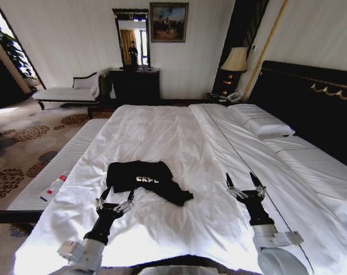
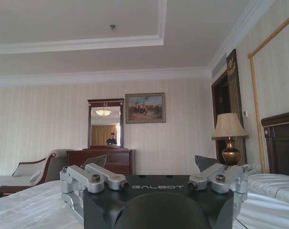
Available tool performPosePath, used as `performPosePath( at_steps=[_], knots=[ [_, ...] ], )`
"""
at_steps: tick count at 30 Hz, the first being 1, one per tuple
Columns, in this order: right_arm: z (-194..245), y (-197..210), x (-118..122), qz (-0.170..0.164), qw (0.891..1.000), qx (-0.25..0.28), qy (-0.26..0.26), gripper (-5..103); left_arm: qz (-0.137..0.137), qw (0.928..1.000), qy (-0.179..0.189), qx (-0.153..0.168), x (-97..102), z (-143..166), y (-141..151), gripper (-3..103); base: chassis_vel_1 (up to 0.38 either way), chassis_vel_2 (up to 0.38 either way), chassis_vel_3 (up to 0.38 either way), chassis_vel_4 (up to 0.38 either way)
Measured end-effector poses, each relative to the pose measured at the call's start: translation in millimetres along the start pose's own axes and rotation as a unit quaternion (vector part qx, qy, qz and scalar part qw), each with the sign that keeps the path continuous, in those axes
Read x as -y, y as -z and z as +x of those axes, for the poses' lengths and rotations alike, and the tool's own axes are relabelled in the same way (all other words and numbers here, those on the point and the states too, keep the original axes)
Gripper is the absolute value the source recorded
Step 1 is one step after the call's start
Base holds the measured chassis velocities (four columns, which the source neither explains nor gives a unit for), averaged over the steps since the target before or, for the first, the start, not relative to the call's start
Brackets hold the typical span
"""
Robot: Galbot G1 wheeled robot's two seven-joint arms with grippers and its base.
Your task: Fold the clothes on the bed.
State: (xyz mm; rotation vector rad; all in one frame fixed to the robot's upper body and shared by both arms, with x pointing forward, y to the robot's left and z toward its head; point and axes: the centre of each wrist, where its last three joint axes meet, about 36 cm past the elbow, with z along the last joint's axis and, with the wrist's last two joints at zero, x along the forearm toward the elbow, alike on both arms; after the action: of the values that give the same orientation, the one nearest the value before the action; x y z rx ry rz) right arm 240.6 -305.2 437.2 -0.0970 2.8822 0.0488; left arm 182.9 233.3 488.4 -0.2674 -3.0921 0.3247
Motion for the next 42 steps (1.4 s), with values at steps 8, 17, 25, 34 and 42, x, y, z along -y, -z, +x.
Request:
performPosePath(
  at_steps=[8, 17, 25, 34, 42],
  knots=[
    [-11, 0, -1, -0.003, 1.0, 0.021, 0.003, 100, 0.03, 0.9989, 0.018, 0.032, 0.6, -3, 1, 100, 0.0, 0.0, 0.0, 0.0],
    [-17, -8, -2, -0.007, 1.0, 0.025, 0.005, 100, 0.019, 0.9983, 0.035, 0.042, -0.5, -1, 1, 100, 0.0, 0.0, 0.0, 0.0],
    [-19, -11, -6, -0.003, 1.0, 0.027, 0.008, 100, 0.001, 0.9976, 0.046, 0.052, -4.9, 1, 1, 100, 0.0, 0.0, 0.0, 0.0],
    [-18, -14, -7, 0.0, 1.0, 0.024, 0.006, 100, 0.002, 0.9972, 0.048, 0.057, -3.0, 0, 1, 100, 0.0, 0.0, 0.0, 0.0],
    [-19, -13, -4, 0.002, 1.0, 0.025, 0.008, 100, 0.001, 0.9966, 0.054, 0.062, -3.2, 0, 1, 100, 0.0, 0.0, 0.0, 0.0]
  ],
)
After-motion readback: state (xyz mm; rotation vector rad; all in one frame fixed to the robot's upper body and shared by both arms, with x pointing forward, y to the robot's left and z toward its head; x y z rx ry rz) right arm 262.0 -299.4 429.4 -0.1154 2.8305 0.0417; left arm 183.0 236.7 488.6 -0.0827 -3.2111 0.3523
